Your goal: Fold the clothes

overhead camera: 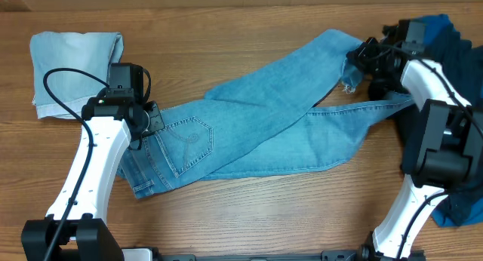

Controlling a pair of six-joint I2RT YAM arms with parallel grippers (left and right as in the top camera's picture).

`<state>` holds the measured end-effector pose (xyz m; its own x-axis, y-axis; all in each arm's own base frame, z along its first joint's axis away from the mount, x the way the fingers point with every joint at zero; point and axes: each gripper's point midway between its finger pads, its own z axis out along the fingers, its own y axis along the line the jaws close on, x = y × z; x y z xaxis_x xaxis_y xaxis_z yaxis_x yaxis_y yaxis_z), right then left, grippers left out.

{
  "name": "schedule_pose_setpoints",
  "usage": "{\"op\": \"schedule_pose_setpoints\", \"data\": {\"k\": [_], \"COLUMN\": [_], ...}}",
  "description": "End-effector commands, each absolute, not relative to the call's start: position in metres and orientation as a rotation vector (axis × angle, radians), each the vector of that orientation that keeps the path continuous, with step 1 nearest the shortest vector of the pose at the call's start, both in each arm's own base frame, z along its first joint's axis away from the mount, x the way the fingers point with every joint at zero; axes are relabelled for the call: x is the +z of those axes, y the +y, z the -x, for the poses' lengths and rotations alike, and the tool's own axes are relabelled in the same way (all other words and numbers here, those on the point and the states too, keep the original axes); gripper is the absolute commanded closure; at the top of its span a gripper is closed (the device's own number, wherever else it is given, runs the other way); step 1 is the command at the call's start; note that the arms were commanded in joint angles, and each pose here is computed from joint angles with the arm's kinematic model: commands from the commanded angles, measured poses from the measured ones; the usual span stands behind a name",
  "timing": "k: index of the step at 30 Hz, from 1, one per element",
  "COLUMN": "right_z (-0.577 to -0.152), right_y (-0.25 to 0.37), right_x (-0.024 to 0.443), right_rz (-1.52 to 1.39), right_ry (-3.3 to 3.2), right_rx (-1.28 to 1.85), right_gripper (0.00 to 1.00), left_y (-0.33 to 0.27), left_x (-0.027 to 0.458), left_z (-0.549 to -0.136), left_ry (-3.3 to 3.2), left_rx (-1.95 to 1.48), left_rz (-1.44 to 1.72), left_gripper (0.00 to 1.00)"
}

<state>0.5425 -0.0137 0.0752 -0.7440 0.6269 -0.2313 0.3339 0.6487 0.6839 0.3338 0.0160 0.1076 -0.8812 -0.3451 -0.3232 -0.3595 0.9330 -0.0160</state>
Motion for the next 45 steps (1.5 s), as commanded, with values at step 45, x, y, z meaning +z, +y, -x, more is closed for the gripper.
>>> {"op": "schedule_pose_setpoints", "data": {"k": [45], "right_z": [-0.331], "right_y": [0.05], "right_x": [0.328], "right_rz": [-0.347], "right_ry": [2.628], "right_rx": [0.538], "right_gripper": [0.96], "left_y": [0.061], "left_x": [-0.001], "left_z": [-0.365], "left_ry": [2.743], "left_rx": [0.395], "left_rz": [0.468], "left_gripper": [0.96]}}
